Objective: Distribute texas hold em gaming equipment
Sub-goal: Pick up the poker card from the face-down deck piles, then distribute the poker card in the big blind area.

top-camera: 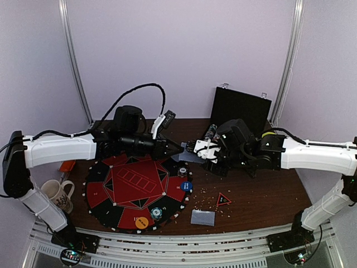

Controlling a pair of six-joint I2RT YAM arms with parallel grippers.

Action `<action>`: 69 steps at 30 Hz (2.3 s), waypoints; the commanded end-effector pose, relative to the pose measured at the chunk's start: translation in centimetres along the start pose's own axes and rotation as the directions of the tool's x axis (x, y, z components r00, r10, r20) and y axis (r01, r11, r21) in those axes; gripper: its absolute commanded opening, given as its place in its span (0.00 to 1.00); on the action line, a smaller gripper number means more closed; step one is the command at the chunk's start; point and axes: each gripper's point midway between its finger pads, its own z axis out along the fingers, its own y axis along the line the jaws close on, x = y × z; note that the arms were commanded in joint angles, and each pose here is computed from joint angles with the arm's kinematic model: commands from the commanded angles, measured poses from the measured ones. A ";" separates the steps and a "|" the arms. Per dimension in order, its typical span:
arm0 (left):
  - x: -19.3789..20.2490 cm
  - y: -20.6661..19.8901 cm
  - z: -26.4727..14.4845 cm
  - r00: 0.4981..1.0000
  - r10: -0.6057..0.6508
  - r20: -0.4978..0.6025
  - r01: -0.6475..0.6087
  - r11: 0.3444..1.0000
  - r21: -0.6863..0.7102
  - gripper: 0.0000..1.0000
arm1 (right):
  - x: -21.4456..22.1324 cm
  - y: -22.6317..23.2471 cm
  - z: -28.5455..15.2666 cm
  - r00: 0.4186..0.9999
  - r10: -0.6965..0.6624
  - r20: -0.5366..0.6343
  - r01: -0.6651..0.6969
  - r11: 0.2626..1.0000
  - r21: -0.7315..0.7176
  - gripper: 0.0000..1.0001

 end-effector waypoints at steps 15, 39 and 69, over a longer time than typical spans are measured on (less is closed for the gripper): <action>-1.8 0.1 0.0 0.999 0.038 0.032 -0.038 0.999 -0.021 0.10 | -0.9 -0.9 -0.9 0.999 0.018 0.045 -0.019 1.000 0.022 0.50; -2.1 -2.7 -4.3 0.994 0.094 0.061 -0.097 0.994 0.051 0.00 | -0.5 -2.0 -1.2 0.999 0.035 0.039 -0.036 0.998 0.042 0.50; 10.6 -3.7 -1.4 0.971 -0.197 -0.137 0.205 0.978 0.044 0.00 | 1.8 -4.0 -3.2 0.997 0.076 0.012 -0.077 0.990 0.121 0.50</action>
